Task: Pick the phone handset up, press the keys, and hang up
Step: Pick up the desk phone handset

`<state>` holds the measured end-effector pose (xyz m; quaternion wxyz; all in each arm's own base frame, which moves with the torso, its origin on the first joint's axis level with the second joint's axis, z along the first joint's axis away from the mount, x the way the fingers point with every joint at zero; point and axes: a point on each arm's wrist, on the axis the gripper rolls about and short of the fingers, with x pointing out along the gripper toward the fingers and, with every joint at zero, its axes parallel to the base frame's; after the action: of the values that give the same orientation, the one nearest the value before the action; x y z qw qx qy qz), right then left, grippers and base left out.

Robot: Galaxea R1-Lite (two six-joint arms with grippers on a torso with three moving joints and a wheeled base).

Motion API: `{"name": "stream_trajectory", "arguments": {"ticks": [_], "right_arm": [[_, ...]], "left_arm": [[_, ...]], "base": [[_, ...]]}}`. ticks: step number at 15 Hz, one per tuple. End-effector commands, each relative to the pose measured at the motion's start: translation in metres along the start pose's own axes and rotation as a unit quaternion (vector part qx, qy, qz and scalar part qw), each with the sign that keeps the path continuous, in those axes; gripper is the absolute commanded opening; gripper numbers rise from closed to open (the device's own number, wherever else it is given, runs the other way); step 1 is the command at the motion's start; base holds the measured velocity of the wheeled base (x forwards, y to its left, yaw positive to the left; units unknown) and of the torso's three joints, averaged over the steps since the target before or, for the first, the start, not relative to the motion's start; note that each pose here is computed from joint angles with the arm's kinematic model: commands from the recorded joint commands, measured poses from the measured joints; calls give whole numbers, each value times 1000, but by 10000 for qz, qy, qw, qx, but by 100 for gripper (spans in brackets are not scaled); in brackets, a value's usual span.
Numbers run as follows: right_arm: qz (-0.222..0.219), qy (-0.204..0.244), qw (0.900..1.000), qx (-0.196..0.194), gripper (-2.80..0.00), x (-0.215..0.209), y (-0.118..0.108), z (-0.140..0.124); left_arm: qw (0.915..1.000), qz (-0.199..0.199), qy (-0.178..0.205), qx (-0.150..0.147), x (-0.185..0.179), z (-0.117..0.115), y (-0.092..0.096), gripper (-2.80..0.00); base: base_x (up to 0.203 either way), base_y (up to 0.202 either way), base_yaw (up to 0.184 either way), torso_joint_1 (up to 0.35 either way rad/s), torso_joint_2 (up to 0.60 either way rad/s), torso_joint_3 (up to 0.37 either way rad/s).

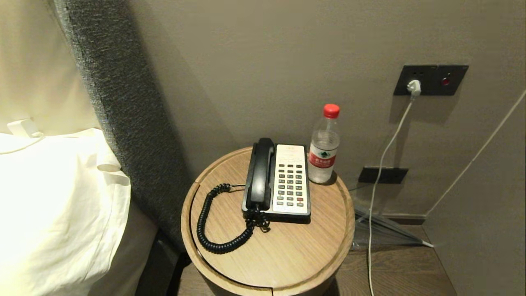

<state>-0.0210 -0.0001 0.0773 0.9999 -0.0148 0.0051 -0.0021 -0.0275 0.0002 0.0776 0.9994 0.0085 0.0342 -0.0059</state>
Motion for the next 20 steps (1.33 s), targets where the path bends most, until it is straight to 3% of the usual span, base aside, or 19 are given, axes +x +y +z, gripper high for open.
{"name": "stream_trajectory", "arguments": {"ticks": [1, 16, 20], "right_arm": [[4, 8, 10000, 0, -280, 0, 0, 0], [-2, 3, 10000, -5, -280, 0, 0, 0], [-2, 3, 10000, -5, -280, 0, 0, 0]], "left_arm": [[10000, 3, 3, 0, 0, 0, 0, -280], [10000, 3, 11, -23, 0, -1, 0, -280], [10000, -5, 3, 23, 0, 0, 0, -280]], "base": [[0, 0, 0, 2, -4, -191], [0, 0, 0, 2, 2, -198], [0, 0, 0, 2, 4, -51]]}}
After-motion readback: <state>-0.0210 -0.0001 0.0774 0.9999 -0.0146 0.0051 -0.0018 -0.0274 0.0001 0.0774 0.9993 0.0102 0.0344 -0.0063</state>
